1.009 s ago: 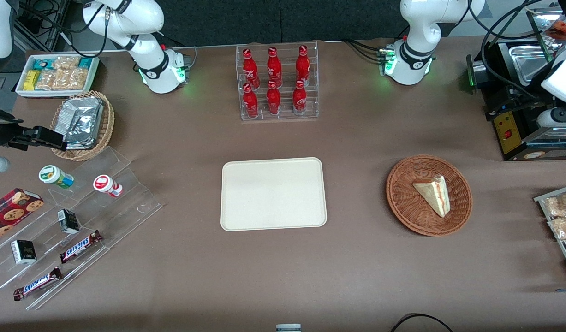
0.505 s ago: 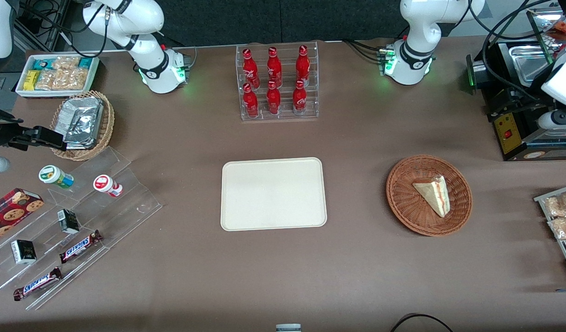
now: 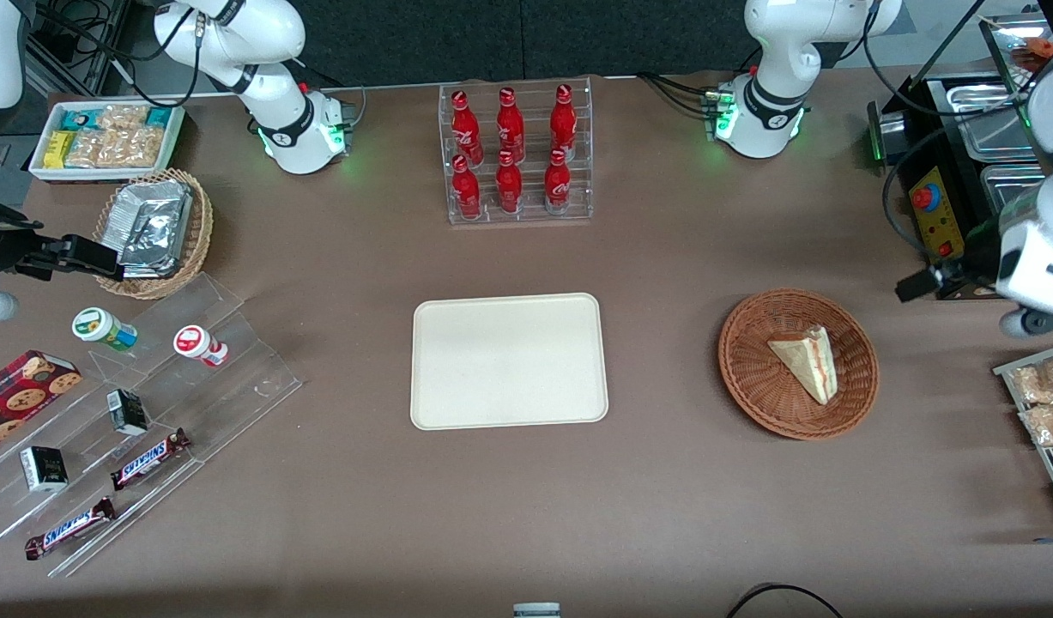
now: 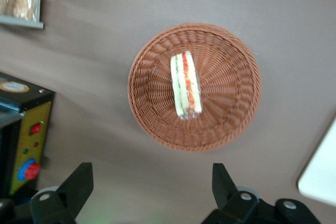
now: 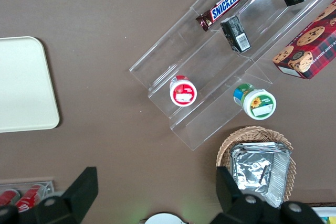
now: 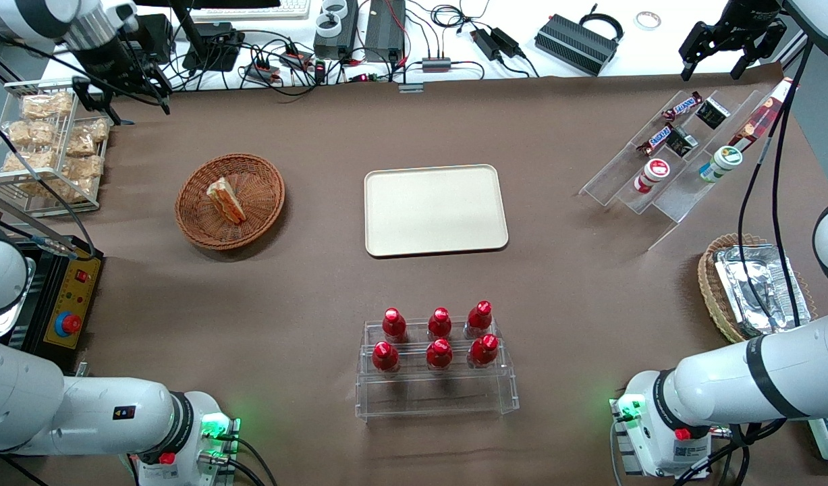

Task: Place sandwich from basket to tray
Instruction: 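Move the left gripper over the sandwich in the wicker basket, then lower the left gripper onto the wrapped sandwich and close on it, then lift the sandwich and carry it with the left gripper over the tray, then lower the sandwich onto the tray and open the left gripper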

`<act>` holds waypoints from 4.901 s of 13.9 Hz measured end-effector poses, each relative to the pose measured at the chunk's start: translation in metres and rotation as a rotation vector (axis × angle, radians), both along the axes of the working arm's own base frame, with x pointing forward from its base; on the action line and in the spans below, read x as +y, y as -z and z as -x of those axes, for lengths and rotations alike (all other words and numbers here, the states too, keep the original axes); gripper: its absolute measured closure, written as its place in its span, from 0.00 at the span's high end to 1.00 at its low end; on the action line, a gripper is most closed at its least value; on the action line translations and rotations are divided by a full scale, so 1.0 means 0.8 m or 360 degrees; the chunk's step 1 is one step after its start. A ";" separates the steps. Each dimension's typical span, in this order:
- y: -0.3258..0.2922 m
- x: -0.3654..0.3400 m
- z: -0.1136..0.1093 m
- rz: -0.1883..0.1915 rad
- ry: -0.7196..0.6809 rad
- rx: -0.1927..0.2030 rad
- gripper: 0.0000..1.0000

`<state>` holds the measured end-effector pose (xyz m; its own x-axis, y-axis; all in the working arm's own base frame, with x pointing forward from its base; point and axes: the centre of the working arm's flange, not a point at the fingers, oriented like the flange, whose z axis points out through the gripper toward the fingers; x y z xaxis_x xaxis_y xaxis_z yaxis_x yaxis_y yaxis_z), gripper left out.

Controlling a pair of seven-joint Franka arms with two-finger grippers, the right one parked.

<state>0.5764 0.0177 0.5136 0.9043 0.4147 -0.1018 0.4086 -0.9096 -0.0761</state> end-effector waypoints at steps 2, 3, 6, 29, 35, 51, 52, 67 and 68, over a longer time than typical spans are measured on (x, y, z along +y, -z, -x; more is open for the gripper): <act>0.039 0.004 -0.003 -0.0023 -0.0185 0.0010 1.00; 0.054 0.003 -0.006 -0.0031 -0.0249 -0.0002 1.00; 0.096 -0.004 -0.015 -0.0040 -0.0389 -0.0081 1.00; 0.316 -0.049 0.029 -0.0030 -0.0497 -0.0199 0.88; 0.309 -0.069 0.027 -0.0030 -0.0453 -0.0181 0.32; 0.157 -0.494 0.050 0.0090 0.0351 -0.0072 0.15; 0.169 -0.526 0.061 0.0059 0.0377 -0.0087 0.15; 0.339 -0.677 0.101 -0.0016 0.0467 -0.0230 0.15; 0.343 -0.677 0.099 -0.0015 0.0465 -0.0236 0.15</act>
<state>0.4976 -0.5243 0.2394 0.9898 0.1360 0.0425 0.1379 -0.9894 -0.0446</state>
